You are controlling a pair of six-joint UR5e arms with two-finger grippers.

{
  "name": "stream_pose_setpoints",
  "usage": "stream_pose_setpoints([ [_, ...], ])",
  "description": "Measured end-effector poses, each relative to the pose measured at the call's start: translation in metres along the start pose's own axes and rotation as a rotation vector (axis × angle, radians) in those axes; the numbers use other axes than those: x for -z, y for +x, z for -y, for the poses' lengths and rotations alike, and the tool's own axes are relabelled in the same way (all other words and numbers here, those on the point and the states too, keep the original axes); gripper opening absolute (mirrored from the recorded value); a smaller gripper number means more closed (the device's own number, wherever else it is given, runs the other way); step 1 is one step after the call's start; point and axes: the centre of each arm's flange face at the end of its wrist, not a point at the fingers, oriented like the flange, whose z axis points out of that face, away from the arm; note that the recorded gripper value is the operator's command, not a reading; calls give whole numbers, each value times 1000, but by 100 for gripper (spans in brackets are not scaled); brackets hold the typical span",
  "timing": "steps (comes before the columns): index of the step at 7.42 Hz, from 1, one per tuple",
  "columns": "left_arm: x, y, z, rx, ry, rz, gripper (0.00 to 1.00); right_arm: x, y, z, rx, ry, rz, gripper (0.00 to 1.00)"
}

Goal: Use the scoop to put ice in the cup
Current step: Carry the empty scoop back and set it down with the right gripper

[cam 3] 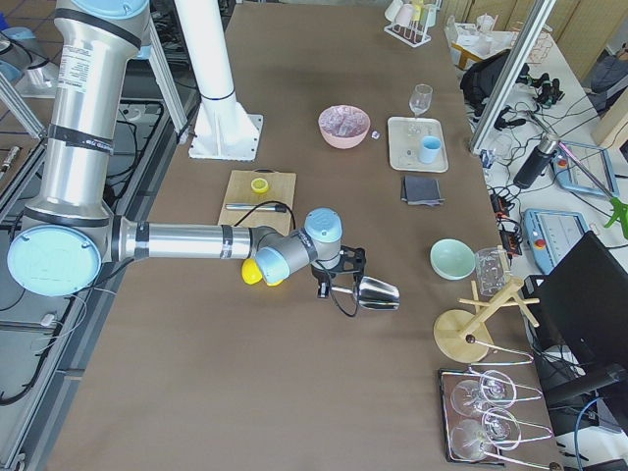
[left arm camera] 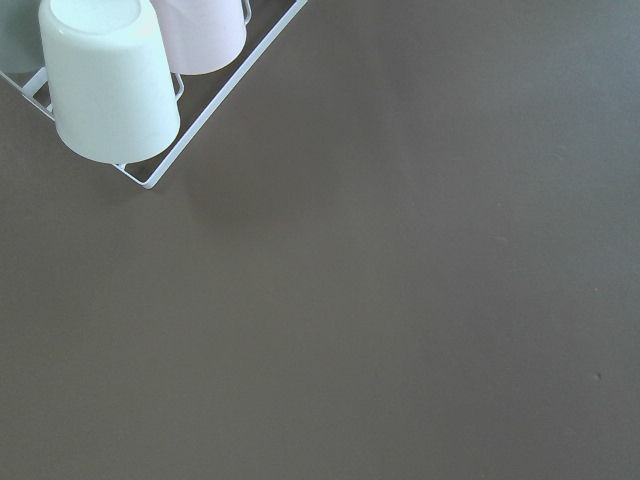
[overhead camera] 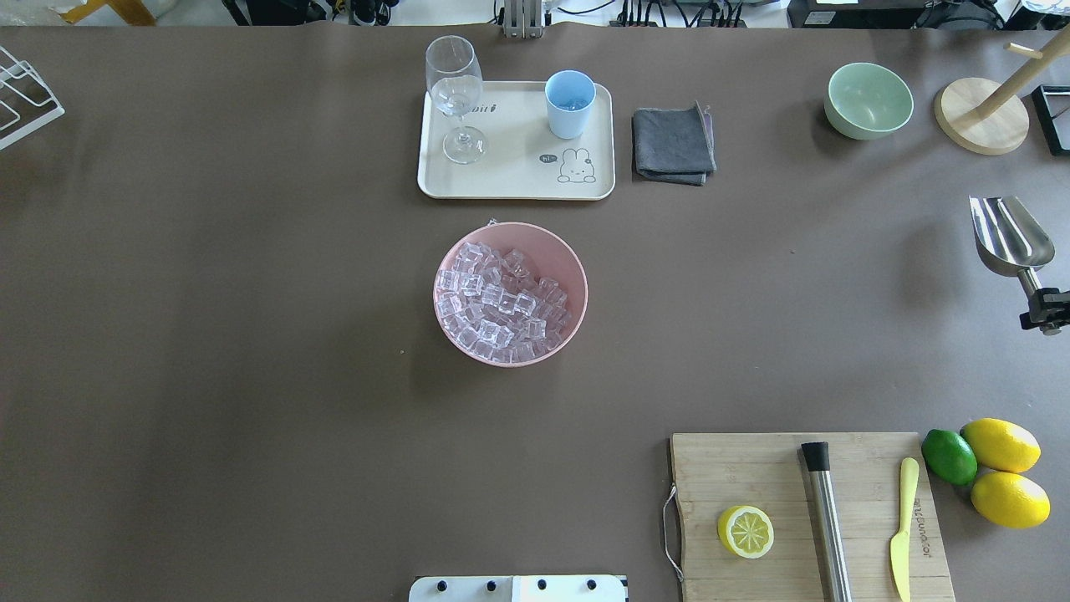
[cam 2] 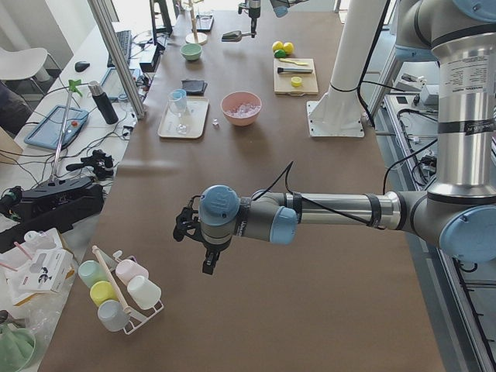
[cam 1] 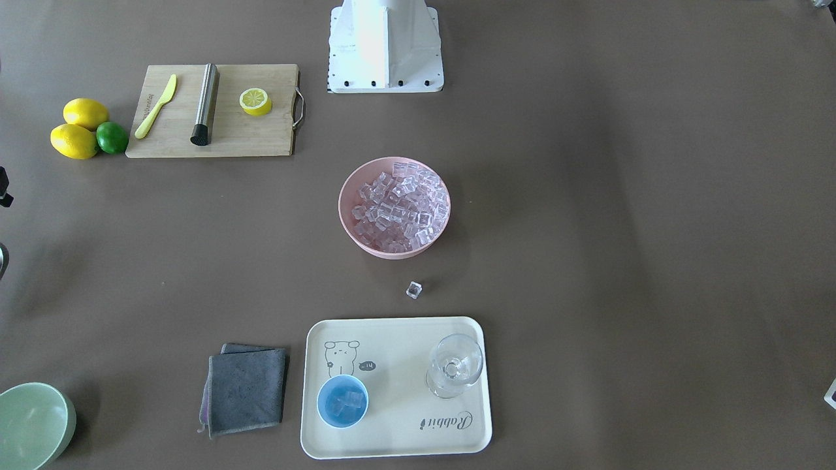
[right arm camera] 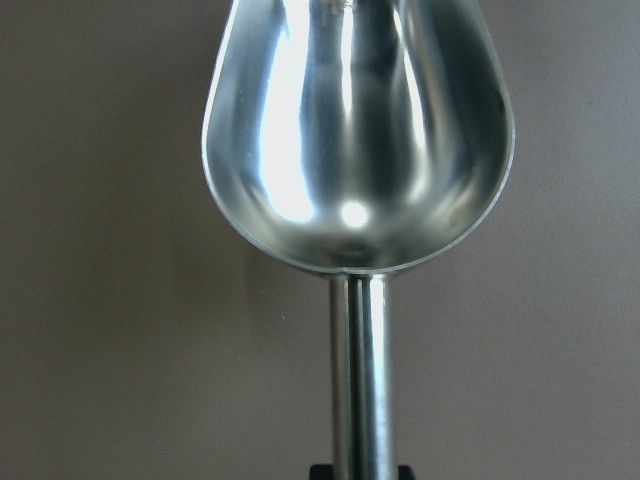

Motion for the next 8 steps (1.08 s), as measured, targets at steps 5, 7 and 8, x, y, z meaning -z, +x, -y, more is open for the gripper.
stream_pose_setpoints([
  [5, 0, 1, 1, -2, 1, 0, 99, -9, 7, 0, 16, -22, -1, 100],
  [7, 0, 0, 0, -1, 0, 0, 99, -9, 5, -2, 17, -36, 18, 100],
  [8, 0, 0, 0, 0, 0, 0, 99, -6, 3, -3, 18, -47, 37, 100],
])
